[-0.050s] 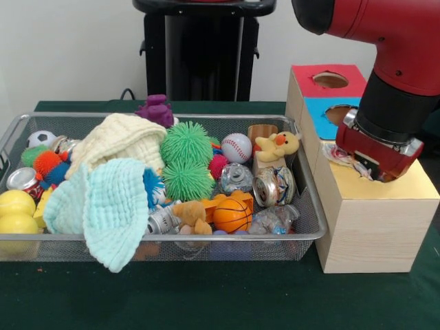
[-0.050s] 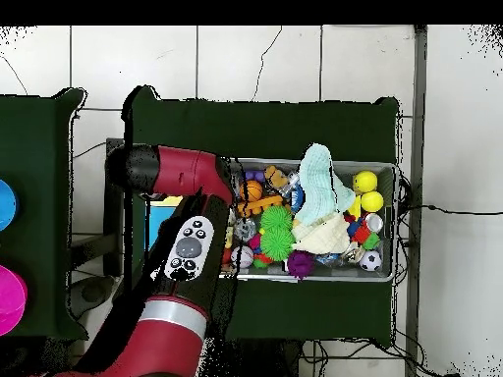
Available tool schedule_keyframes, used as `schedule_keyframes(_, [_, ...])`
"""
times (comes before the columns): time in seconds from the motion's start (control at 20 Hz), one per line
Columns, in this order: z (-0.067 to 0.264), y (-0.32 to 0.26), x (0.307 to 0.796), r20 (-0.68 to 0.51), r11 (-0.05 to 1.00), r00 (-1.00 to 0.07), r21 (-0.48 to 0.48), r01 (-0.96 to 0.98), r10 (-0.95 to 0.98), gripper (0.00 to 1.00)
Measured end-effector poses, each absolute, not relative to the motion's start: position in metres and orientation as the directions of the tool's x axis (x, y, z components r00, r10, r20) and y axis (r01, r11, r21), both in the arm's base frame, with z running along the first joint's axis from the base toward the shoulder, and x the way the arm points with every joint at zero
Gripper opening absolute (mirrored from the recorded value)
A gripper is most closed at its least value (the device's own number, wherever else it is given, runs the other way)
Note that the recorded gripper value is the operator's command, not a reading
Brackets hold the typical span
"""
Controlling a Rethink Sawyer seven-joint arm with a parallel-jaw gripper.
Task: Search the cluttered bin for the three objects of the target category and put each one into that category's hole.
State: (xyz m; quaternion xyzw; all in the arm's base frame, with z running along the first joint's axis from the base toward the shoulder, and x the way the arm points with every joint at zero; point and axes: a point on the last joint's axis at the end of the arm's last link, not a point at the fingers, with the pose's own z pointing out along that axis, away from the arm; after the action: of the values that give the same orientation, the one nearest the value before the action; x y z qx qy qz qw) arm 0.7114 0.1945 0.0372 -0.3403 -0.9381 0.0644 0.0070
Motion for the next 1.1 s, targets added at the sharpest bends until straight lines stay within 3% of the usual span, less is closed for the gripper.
schedule_keyframes(1.1, [0.089, 0.201, 0.726, 0.002, 0.767, -0.773, -0.125, 0.629, 0.634, 0.00])
